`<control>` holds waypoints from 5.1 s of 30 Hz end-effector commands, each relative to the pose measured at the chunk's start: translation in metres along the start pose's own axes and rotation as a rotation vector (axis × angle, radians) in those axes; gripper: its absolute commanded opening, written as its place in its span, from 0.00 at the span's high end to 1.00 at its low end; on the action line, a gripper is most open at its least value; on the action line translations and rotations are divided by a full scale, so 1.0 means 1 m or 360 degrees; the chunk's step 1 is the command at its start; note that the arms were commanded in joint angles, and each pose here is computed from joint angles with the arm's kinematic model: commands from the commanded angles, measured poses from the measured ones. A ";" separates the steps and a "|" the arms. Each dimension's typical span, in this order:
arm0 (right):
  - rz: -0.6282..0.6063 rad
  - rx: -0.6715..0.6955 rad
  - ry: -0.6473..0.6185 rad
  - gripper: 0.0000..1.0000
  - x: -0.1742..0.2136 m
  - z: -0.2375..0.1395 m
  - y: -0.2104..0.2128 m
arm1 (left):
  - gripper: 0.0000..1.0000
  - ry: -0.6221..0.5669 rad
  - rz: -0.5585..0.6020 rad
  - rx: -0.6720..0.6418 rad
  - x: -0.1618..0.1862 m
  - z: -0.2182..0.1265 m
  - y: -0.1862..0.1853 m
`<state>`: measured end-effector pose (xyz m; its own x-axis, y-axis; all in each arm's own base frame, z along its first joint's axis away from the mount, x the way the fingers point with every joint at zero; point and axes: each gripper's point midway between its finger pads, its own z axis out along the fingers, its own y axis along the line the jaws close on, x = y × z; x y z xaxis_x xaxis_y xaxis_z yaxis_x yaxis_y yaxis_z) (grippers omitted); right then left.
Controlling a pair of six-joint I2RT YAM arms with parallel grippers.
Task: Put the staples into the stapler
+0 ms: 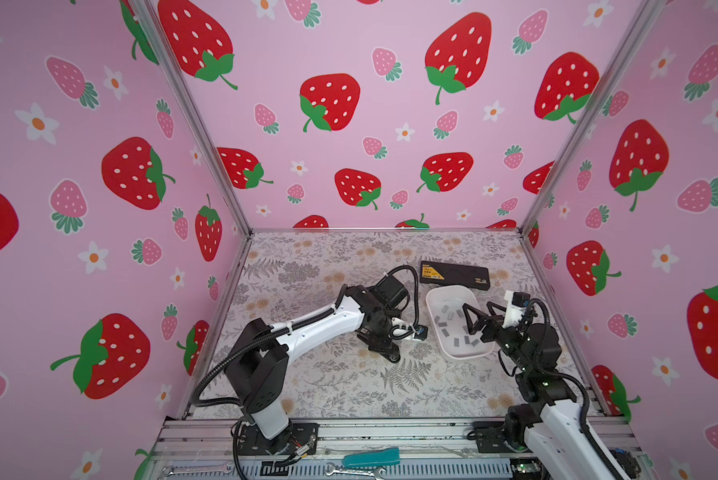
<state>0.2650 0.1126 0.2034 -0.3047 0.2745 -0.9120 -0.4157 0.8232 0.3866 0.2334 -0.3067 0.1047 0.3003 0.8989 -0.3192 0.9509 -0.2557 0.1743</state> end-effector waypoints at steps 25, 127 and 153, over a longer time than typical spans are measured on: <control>-0.0144 0.0136 -0.0065 0.01 -0.025 -0.010 -0.004 | 0.39 0.0252 0.0099 0.0099 0.011 0.033 -0.006; 0.0352 -0.0755 0.0404 0.68 0.068 0.045 0.206 | 1.00 -0.0308 0.0059 -0.0818 -0.045 -0.159 0.007; 0.0358 -0.0509 0.0379 1.00 0.072 0.064 0.155 | 1.00 -0.0671 0.0156 -0.0799 -0.063 -0.184 -0.015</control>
<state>0.1956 0.3221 0.2334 -0.5900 0.2493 -0.7679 -0.6818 0.3556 0.6393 0.2135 -0.2893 0.2556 0.3937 0.7594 -0.5180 0.8088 -0.0184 0.5877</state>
